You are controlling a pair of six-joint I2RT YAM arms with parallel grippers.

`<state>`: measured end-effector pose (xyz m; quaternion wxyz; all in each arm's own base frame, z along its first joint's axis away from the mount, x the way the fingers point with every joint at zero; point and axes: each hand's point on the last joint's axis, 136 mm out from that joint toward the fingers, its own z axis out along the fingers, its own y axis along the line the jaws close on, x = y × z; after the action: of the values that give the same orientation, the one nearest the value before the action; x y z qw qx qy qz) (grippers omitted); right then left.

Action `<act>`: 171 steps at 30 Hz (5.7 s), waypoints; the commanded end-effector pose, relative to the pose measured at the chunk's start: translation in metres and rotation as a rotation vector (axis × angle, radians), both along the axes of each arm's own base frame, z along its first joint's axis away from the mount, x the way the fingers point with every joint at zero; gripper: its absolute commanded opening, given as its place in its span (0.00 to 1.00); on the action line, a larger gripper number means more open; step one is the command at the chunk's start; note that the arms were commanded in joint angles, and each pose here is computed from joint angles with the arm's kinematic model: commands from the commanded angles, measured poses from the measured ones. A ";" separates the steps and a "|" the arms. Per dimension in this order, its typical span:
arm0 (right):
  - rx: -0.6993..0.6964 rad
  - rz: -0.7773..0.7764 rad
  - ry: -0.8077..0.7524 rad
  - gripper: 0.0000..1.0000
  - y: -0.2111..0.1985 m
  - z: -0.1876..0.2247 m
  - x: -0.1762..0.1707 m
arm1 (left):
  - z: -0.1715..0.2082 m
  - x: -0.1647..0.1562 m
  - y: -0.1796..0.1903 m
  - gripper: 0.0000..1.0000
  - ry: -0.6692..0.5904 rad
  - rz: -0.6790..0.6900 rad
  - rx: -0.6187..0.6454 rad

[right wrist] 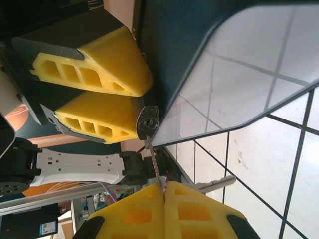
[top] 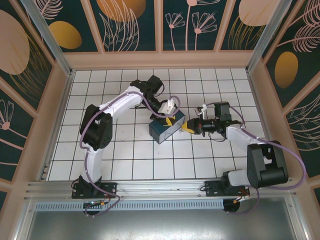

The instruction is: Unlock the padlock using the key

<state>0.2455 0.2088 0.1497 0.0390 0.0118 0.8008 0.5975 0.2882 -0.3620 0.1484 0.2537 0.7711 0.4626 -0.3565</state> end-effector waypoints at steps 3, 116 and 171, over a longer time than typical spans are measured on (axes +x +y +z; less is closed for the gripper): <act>0.049 0.036 -0.027 0.00 0.008 0.014 -0.005 | 0.032 0.001 -0.004 0.21 -0.076 0.003 -0.124; 0.080 0.069 -0.039 0.00 0.028 0.016 0.013 | 0.040 -0.005 0.007 0.21 -0.195 0.011 -0.213; -0.051 0.183 -0.332 0.00 0.051 0.038 0.020 | 0.039 -0.019 0.011 0.19 -0.219 -0.062 -0.224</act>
<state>0.2556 0.2489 0.1645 0.0595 -0.1012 0.8092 0.5756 0.2889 -0.3353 0.1656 0.3562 0.7911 0.4138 -0.2759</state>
